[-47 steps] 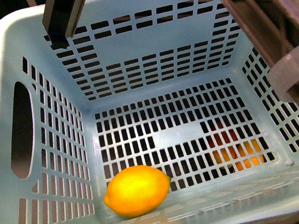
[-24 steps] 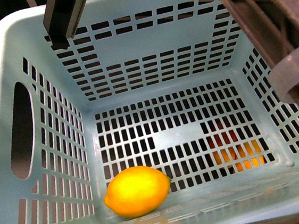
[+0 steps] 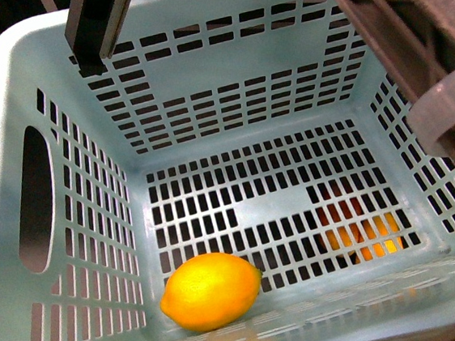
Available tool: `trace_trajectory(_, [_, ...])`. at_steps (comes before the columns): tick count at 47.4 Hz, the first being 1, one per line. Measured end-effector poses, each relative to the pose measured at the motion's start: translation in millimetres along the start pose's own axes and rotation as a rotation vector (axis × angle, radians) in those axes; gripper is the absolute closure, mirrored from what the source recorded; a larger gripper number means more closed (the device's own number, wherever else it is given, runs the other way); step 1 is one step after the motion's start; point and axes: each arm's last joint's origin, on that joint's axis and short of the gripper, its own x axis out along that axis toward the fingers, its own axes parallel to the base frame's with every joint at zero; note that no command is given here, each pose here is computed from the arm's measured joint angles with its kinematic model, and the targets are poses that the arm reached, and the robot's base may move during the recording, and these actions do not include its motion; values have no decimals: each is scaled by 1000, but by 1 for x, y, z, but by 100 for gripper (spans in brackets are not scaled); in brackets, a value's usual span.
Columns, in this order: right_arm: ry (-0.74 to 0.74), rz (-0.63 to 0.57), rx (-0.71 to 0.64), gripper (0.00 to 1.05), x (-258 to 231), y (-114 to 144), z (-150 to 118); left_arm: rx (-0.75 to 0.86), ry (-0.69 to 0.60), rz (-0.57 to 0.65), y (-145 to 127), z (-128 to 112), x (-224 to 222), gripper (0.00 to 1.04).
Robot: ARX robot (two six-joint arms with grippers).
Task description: Pick lemon and mango into basket
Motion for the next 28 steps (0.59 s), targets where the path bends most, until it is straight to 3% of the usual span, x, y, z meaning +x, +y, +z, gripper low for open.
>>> trace_trajectory(16, [-63, -18, 21, 7, -15, 1, 9, 0, -2, 1, 0, 0, 0, 99])
trace_trajectory(22, [-151, -99, 47, 9, -38, -13, 19, -6, 1, 3, 1, 0, 1, 99])
trace_trajectory(26, [-220, -219, 68, 9, -61, -38, 23, -6, -2, 6, 1, 0, 1, 99])
trace_trajectory(28, [-295, -136, 48, 17, -67, -49, 22, -4, -4, 7, 1, 0, 1, 99])
